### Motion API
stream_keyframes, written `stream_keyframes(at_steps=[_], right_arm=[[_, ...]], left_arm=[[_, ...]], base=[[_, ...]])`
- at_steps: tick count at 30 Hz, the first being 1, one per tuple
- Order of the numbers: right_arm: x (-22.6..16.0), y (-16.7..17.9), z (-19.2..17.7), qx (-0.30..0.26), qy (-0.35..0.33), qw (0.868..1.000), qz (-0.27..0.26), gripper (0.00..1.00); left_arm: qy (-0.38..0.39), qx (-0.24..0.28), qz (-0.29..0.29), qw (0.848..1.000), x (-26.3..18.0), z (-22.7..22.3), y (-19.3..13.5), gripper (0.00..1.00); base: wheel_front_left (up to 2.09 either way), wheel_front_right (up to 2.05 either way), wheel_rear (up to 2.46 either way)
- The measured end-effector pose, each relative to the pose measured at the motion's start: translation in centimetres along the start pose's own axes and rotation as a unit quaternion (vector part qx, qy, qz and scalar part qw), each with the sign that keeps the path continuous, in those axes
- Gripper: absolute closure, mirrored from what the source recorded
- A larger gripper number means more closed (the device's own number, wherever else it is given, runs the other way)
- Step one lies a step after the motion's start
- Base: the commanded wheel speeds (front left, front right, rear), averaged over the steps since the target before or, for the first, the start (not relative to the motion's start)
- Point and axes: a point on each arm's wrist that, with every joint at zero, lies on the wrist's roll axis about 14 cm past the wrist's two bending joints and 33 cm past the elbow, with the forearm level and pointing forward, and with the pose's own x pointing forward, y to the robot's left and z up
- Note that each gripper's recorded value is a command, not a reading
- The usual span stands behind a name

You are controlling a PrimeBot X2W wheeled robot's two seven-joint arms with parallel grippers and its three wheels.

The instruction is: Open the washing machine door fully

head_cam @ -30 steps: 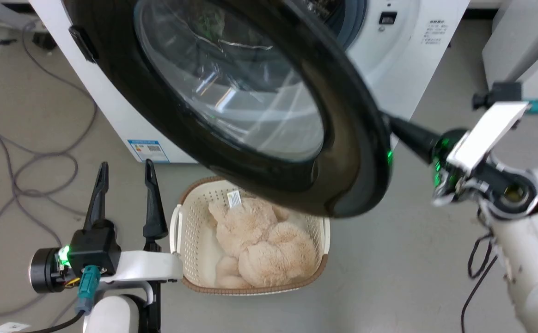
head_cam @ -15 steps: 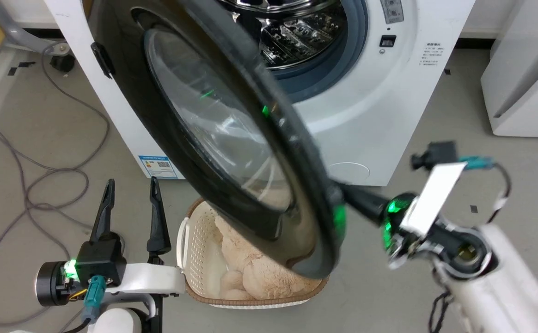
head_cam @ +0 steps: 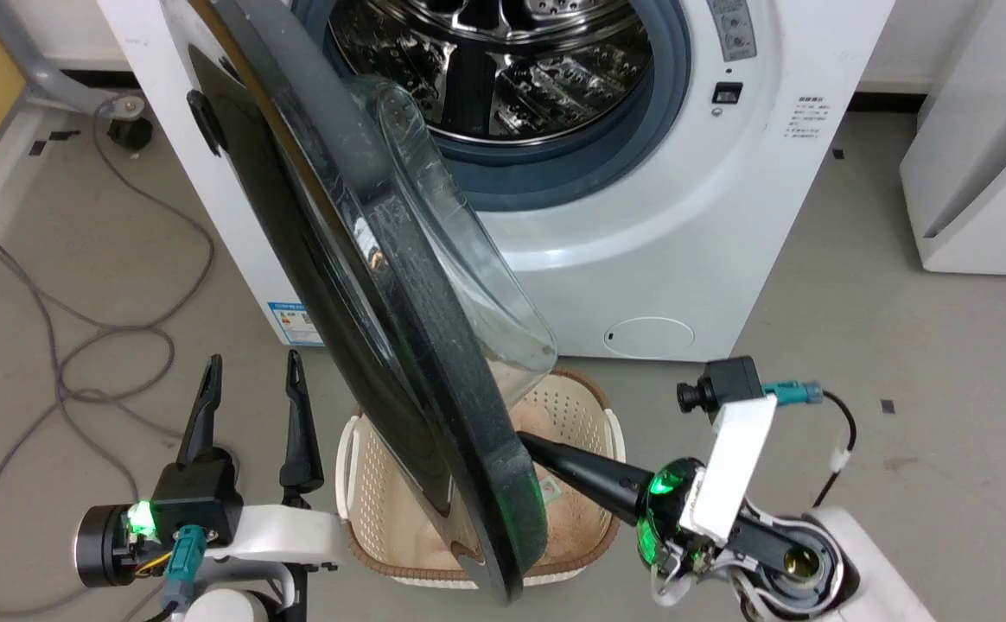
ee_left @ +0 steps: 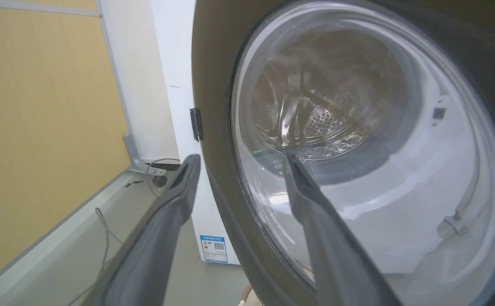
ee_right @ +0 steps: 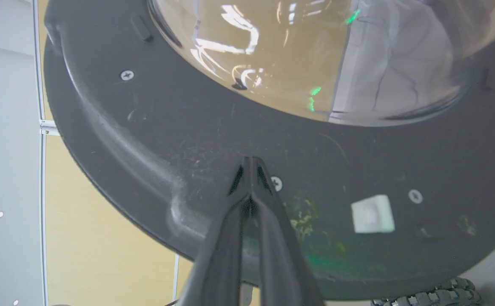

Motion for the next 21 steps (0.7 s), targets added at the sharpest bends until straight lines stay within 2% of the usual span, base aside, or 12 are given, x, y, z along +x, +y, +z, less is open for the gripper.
stream_keyframes(at_steps=[4,8,11,13,15,17,19,21], right_arm=[[-0.6,0.3,-0.1,0.01,-0.023,1.0,0.008,1.0],[-2.2,1.4,1.9,0.014,-0.088,0.996,0.027,1.0],[-4.5,2.9,5.0,-0.004,-0.178,0.983,0.042,1.0],[-6.2,4.1,7.0,-0.038,-0.237,0.97,0.044,1.0],[-8.0,5.4,9.0,-0.098,-0.301,0.948,0.035,1.0],[-10.0,6.4,10.5,-0.168,-0.362,0.917,0.015,1.0],[-11.9,7.3,11.8,-0.245,-0.417,0.875,-0.007,1.0],[-13.9,8.1,12.8,-0.324,-0.469,0.821,-0.027,1.0]], left_arm=[[0.0,0.0,0.0,1.0,-0.4,0.1,0.1,0.0],[0.003,-0.001,0.0,1.0,-1.2,0.1,0.1,0.0],[0.003,-0.001,0.0,1.0,-1.7,0.2,0.2,0.0],[0.001,-0.002,-0.001,1.0,-1.9,0.4,0.2,0.0],[0.001,-0.002,-0.002,1.0,-2.0,0.4,0.1,0.0],[0.0,-0.003,-0.003,1.0,-2.0,0.5,0.0,0.0],[-0.001,-0.003,-0.004,1.0,-2.0,0.5,-0.1,0.0],[0.0,-0.003,-0.005,1.0,-2.0,0.5,-0.1,0.0]], base=[[0.0,0.0,0.0],[0.0,0.0,0.0],[0.0,0.0,0.0],[0.0,0.0,0.0],[0.0,0.0,0.0],[0.0,0.0,0.0],[0.0,0.0,0.0],[0.0,0.0,0.0]])
